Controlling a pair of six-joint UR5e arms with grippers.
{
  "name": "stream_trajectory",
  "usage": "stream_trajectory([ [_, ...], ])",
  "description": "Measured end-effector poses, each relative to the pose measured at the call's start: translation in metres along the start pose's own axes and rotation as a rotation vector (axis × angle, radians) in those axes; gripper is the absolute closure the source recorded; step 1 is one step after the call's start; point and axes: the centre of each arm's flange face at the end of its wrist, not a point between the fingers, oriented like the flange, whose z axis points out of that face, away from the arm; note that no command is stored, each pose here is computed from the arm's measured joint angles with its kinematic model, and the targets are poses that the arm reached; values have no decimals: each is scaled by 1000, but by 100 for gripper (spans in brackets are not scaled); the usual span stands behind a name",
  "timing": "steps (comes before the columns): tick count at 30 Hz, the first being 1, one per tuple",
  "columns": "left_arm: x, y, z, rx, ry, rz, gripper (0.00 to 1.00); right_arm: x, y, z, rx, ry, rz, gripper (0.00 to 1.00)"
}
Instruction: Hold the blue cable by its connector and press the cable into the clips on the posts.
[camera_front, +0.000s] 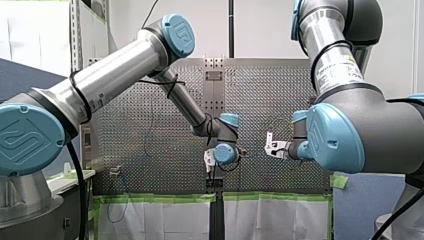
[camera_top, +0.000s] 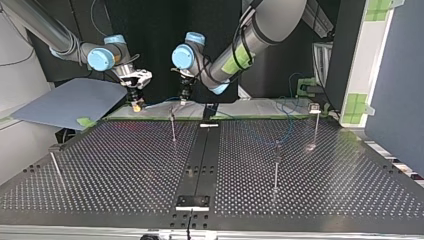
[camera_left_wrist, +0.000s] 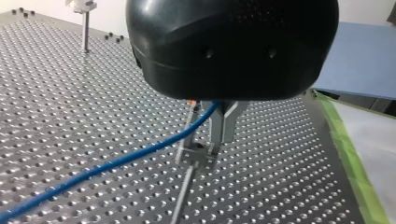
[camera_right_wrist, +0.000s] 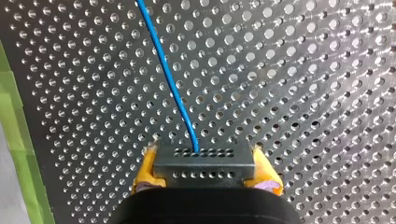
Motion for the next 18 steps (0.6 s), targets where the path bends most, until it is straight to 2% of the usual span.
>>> stream_trajectory([
  [10,8,3,2,10,15,4,100,1,5,0,-2,1,4,100],
  [18,8,2,3,18,19,5,100,3,14,0,0,13,19,100],
])
